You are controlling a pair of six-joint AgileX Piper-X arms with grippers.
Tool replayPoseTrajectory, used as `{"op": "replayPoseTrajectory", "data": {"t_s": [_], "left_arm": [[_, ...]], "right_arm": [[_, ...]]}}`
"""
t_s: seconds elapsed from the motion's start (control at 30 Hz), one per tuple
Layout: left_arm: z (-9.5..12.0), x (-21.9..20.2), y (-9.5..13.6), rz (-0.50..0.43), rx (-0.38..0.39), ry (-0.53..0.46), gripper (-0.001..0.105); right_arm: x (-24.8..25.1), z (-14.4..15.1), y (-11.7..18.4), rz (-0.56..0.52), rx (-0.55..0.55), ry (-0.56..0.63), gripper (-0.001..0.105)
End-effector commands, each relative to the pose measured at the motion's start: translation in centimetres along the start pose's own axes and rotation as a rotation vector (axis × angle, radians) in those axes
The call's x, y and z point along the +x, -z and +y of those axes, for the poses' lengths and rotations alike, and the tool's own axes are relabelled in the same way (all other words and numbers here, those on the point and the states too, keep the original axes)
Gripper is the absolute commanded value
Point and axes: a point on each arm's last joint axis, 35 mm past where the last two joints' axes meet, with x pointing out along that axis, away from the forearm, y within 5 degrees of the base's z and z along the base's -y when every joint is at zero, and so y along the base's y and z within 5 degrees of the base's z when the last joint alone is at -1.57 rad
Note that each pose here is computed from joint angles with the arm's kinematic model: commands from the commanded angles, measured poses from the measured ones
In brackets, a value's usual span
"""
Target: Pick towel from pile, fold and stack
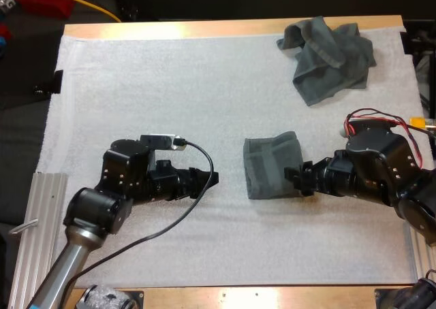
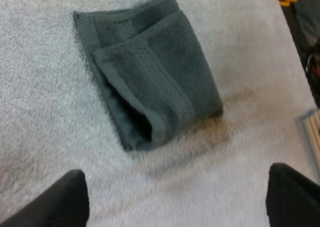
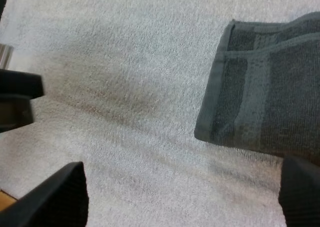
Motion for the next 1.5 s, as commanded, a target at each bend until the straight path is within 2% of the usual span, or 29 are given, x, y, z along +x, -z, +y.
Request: {"op": "replayPoseTrajectory", "data": {"t_s": [0.0, 0.17, 0.37, 0.7, 0.9, 1.23, 1.47], "left_arm": [[0.1, 0.6, -0.3, -0.008, -0.017, 0.019, 0.071], [1.6, 3.4, -0.9, 0.056, -0.069, -0.015, 0.071], [3.8, 7.6, -1.8, 0.174, -0.163, 0.030, 0.071], [7.5, 13.3, -2.2, 0.249, -0.298, 0.033, 0.071], [9.1, 15.2, -1.8, 0.290, -0.357, 0.023, 0.071], [9.2, 15.7, -1.8, 0.286, -0.412, -0.014, 0.071], [6.9, 18.3, -1.6, 0.350, -0.395, -0.001, 0.071]], "right_arm": [[-0.3, 0.0, -0.1, -0.010, -0.014, 0.003, 0.075], [-0.3, 0.0, -0.1, -0.010, -0.014, 0.003, 0.075], [-0.3, 0.0, -0.1, -0.010, -0.014, 0.003, 0.075], [-0.3, 0.0, 0.0, -0.005, -0.013, 0.004, 0.075], [-0.3, 0.0, 0.0, -0.004, -0.013, 0.004, 0.075], [-0.3, 0.0, 0.0, -0.004, -0.013, 0.004, 0.075], [-0.3, 0.0, 0.0, -0.004, -0.013, 0.004, 0.075]]}}
